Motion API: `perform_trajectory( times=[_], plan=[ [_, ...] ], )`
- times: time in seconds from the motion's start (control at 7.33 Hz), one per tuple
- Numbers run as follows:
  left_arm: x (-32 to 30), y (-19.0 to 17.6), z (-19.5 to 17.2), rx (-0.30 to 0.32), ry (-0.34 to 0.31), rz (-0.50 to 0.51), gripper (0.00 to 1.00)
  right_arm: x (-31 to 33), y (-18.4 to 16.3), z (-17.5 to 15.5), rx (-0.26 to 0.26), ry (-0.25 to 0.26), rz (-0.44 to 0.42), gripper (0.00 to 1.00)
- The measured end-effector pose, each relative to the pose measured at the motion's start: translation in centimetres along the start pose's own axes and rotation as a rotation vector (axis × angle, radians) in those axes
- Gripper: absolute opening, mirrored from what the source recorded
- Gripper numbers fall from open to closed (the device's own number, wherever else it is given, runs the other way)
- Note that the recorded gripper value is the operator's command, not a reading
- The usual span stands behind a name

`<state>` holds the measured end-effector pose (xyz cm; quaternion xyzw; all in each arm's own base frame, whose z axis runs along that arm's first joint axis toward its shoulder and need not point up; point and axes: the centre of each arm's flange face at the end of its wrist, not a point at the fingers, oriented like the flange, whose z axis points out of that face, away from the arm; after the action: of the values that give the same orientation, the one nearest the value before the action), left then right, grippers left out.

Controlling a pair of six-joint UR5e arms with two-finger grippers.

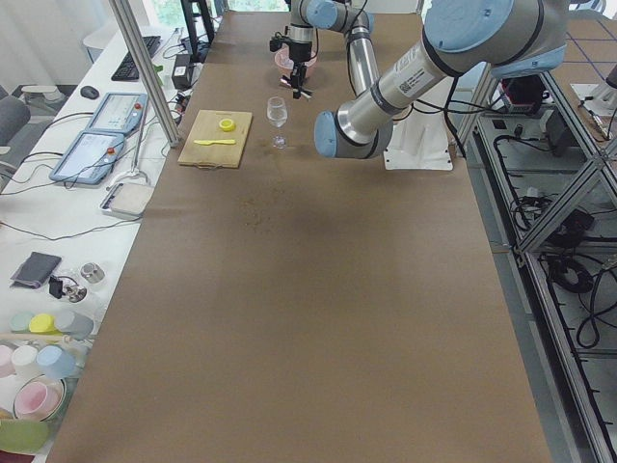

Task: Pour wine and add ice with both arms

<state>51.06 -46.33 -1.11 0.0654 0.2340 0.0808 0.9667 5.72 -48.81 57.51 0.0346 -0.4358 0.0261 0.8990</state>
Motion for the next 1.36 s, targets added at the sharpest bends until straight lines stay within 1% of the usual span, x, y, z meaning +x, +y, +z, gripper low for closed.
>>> perform_trajectory(
  times=[0.27, 0.41, 0.55, 0.82, 1.36],
  plan=[
    [0.3, -0.1, -0.8, -0.048, -0.054, 0.023, 0.00, 0.2, 0.0, 0.1, -0.003, 0.001, 0.003, 1.00],
    [0.2, 0.1, -1.0, -0.072, -0.077, 0.054, 0.00, 0.3, 0.0, 0.2, -0.004, 0.001, 0.005, 1.00],
    [0.1, 0.2, -1.1, -0.091, -0.090, 0.077, 0.00, 0.3, 0.0, 0.3, -0.006, 0.001, 0.006, 1.00],
    [0.1, 0.2, -0.5, -0.127, -0.118, 0.086, 0.00, 0.4, 0.1, 0.4, -0.008, 0.002, 0.009, 1.00],
    [2.3, -1.5, -1.6, -0.159, -0.150, 0.079, 0.00, 0.9, 0.2, 0.7, -0.015, 0.002, 0.017, 1.00]
  ],
)
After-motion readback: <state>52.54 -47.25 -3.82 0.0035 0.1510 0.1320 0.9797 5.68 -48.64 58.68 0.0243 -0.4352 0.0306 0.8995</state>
